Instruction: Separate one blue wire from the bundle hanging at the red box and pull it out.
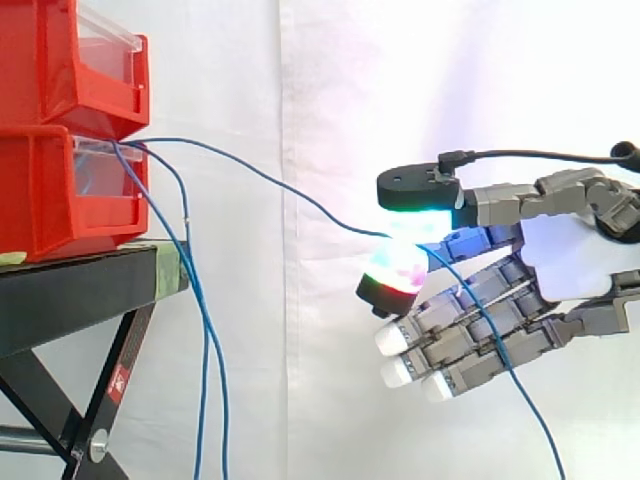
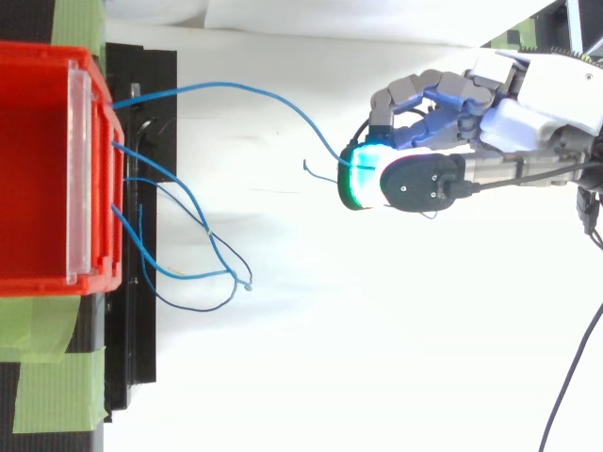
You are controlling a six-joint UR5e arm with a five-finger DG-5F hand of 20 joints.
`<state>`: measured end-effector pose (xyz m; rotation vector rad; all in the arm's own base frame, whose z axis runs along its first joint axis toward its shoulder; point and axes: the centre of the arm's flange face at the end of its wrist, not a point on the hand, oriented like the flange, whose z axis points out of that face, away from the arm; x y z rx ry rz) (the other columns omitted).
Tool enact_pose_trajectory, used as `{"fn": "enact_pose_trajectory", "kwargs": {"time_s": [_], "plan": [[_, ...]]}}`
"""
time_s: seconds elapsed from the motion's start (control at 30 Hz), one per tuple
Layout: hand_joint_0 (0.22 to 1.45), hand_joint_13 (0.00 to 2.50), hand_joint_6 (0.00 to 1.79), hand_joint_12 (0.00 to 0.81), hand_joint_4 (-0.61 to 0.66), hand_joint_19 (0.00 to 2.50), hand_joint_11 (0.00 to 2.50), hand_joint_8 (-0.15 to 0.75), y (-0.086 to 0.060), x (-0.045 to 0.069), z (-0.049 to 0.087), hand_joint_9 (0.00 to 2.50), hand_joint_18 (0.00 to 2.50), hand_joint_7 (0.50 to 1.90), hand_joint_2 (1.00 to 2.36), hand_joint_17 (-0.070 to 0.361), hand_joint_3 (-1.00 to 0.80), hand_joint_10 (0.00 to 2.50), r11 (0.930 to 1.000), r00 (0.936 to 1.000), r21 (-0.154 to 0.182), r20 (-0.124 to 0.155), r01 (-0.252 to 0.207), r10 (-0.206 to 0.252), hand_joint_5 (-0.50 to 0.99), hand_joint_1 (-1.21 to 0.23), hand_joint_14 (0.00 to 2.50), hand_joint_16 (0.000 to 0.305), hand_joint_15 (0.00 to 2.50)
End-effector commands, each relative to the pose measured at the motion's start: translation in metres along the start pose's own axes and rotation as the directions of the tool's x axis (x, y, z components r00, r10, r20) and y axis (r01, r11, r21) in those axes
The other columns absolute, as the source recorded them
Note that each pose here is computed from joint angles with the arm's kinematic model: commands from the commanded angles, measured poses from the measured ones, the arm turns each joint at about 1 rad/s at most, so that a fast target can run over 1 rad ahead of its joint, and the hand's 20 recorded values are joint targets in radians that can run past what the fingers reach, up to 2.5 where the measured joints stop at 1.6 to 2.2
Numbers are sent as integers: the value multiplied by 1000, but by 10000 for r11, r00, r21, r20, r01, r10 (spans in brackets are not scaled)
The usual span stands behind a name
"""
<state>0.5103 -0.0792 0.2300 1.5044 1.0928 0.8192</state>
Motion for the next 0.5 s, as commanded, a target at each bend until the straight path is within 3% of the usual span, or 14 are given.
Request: {"fn": "enact_pose_trajectory", "kwargs": {"time_s": [0.0,0.47], "plan": [[607,555,864,440,-109,268,540,318,0,0,0,826,516,1176,1021,127,-34,16,10000,10000,-1,0,-1,1,-124,-824,14,57,344],[605,574,864,444,-116,316,536,321,-1,0,0,829,548,1173,1021,127,-38,14,10000,10000,12,1,7,-7,-125,-818,13,56,362]]}}
